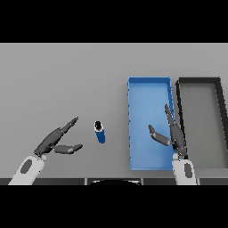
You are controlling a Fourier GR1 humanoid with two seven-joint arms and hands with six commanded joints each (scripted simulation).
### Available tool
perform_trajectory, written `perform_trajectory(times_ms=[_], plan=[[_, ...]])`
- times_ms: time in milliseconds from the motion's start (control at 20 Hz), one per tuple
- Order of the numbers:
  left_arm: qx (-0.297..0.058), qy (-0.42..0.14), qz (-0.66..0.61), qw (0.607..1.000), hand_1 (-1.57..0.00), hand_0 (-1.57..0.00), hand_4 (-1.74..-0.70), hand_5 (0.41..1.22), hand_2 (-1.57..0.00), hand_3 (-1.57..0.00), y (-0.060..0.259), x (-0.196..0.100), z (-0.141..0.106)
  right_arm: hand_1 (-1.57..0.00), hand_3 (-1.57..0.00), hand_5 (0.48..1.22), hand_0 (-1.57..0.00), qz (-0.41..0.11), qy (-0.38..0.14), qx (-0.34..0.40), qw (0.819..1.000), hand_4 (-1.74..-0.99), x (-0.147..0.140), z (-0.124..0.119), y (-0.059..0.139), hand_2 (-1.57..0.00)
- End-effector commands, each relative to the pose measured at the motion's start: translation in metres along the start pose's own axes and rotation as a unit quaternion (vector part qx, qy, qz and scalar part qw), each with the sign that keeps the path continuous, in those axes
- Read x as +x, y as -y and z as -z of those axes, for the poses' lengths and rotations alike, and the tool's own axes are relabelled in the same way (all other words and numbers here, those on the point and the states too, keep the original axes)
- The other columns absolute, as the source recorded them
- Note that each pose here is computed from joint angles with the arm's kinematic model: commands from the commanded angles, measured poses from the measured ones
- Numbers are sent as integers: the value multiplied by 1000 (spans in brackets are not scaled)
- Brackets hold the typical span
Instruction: Pick up the blue pipe and place it into the blue bin.
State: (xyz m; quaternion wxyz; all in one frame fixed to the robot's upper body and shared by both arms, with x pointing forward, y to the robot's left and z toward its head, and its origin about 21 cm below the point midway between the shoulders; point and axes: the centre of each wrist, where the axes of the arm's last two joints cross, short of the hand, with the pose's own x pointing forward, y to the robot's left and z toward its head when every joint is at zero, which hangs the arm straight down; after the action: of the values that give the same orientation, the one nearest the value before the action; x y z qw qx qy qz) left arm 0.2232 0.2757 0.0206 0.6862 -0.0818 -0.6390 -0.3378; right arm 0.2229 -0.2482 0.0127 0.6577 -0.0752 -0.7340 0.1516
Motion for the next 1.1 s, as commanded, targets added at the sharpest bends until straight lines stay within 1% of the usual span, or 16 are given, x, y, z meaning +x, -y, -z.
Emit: perform_trajectory(times_ms=[0,50,200,250,300,350,450,500,600,700,750,850,900,950,1000,1050], plan=[[-7,0,4,1000,1,1,-1132,475,1,1,5,1,2,1,1,618,1,1,7,0,1000,-1182,1,-2,2,1],[-18,-8,7,1000,1,1,-1137,464,1,1,12,0,8,1,1,619,1,2,7,3,1000,-1189,2,-3,1,1],[-43,1,1,999,1,1,-1144,452,1,1,29,0,15,1,1,618,1,5,6,-2,1000,-1205,1,-3,2,1],[-42,3,-1,999,1,1,-1146,451,1,1,35,0,24,1,1,625,1,8,7,2,1000,-1213,2,-1,2,1],[-46,8,-2,999,1,1,-1147,452,1,1,38,2,31,1,1,627,1,13,4,5,1000,-1218,1,0,-4,1],[-47,20,-5,999,1,1,-1151,456,1,1,43,0,34,1,1,626,1,12,3,-3,1000,-1217,2,-1,1,1],[-46,21,-11,999,1,1,-1155,460,1,1,53,-3,45,1,1,622,1,8,-1,-1,1000,-1211,2,-6,4,1],[-43,27,-15,999,1,1,-1152,460,1,1,55,-3,51,1,1,620,1,4,-3,-1,1000,-1201,2,-7,3,1],[-42,39,-22,998,1,1,-1145,460,1,1,61,0,62,1,1,625,1,7,-3,-4,1000,-1205,2,-7,5,1],[-46,34,-21,998,1,1,-1120,456,1,1,68,-4,71,1,1,634,1,3,1,-7,1000,-1211,1,-6,6,1],[-46,21,-9,999,1,1,-1098,448,1,1,72,-7,77,1,1,637,1,4,3,-7,1000,-1215,0,-6,5,1],[-40,11,5,999,1,1,-1062,425,1,1,76,-8,84,1,1,642,1,10,5,-9,1000,-1222,1,-5,5,1],[-43,16,6,999,1,1,-1051,418,1,1,77,-9,84,1,1,645,1,6,5,-9,1000,-1221,-1,-7,4,1],[-49,21,-8,999,1,1,-1062,420,1,1,82,-10,87,1,1,645,1,2,3,-9,1000,-1214,-1,-7,5,1],[-53,29,-19,998,1,1,-1078,428,1,1,86,-8,91,1,1,646,1,3,2,-7,1000,-1207,-1,-9,0,1],[-55,33,-22,998,1,1,-1090,441,1,1,91,-8,95,1,1,649,1,-4,1,-10,1000,-1205,-2,-9,5,1]])
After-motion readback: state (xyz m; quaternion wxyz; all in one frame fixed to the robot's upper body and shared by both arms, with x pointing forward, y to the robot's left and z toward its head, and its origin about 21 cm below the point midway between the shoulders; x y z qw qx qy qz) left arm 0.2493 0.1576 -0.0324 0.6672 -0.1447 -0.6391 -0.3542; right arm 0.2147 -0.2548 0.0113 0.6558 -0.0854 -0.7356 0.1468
